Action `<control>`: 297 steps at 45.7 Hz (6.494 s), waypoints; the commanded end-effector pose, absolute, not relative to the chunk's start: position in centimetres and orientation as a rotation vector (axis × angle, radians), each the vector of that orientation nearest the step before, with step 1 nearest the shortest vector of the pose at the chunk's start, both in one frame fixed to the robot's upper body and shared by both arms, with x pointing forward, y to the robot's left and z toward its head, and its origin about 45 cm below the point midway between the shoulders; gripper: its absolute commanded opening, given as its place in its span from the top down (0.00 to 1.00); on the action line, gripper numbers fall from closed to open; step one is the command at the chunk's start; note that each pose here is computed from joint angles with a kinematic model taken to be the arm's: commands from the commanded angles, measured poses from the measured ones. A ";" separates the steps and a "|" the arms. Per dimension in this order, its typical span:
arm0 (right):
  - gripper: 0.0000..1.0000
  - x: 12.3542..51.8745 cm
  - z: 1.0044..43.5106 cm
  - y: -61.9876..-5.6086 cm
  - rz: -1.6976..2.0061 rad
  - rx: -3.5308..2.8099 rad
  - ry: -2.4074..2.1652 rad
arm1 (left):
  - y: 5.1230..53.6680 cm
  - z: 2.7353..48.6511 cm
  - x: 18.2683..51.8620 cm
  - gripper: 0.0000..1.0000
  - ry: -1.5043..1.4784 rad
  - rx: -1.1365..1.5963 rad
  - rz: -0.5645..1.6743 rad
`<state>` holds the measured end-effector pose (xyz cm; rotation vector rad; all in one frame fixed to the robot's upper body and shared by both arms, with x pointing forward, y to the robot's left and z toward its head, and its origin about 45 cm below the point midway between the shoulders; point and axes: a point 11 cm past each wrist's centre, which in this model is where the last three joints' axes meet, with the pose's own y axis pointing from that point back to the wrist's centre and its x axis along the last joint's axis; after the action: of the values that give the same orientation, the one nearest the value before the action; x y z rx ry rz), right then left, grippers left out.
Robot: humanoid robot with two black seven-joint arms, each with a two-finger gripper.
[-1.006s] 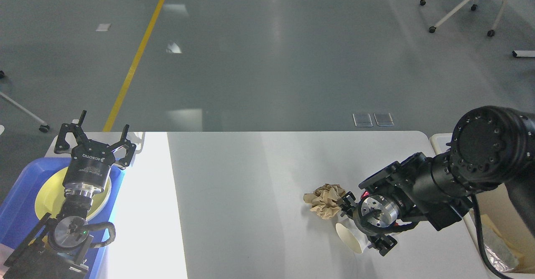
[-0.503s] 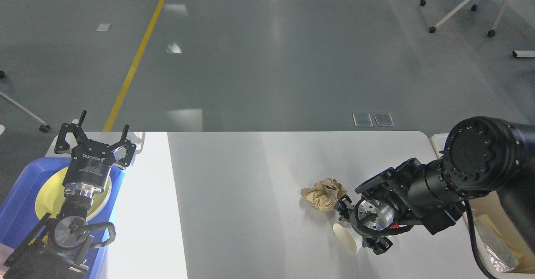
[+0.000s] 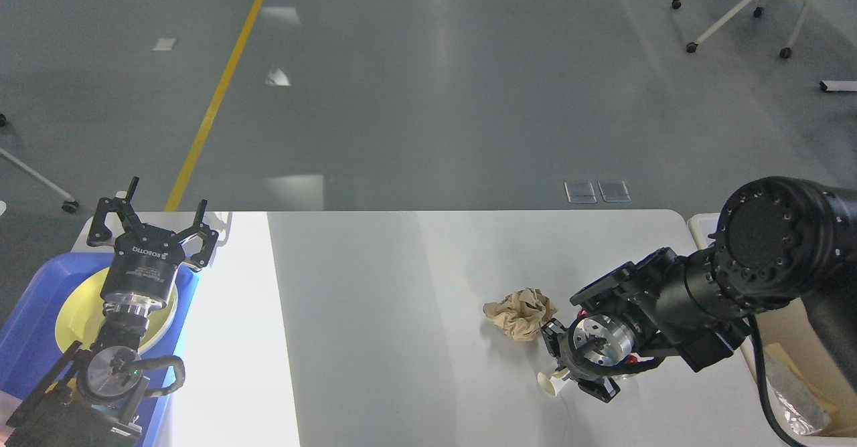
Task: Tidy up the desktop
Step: 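Close the right gripper on the white cone cup, then lift the cone cup and carry it into the white bin, then release the cone cup in the bin and raise the right gripper, then move the right gripper over the crumpled brown paper and lower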
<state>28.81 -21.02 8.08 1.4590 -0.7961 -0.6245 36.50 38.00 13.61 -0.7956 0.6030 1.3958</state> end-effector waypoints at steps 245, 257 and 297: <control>0.00 31.2 37.1 -25.5 0.079 1.396 -0.108 | 38.0 13.6 36.5 0.03 0.604 -0.796 1.396; 0.00 31.6 36.5 -24.0 0.087 1.435 -0.094 | 37.9 13.6 36.5 0.03 0.604 -0.796 1.393; 0.00 36.2 17.1 -19.3 -0.368 1.660 -0.509 | 38.0 13.6 36.5 0.03 0.604 -0.796 1.396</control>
<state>36.35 -19.05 20.23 1.6745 -0.4109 -0.3318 36.50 37.93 13.58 -0.7955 0.6041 1.3946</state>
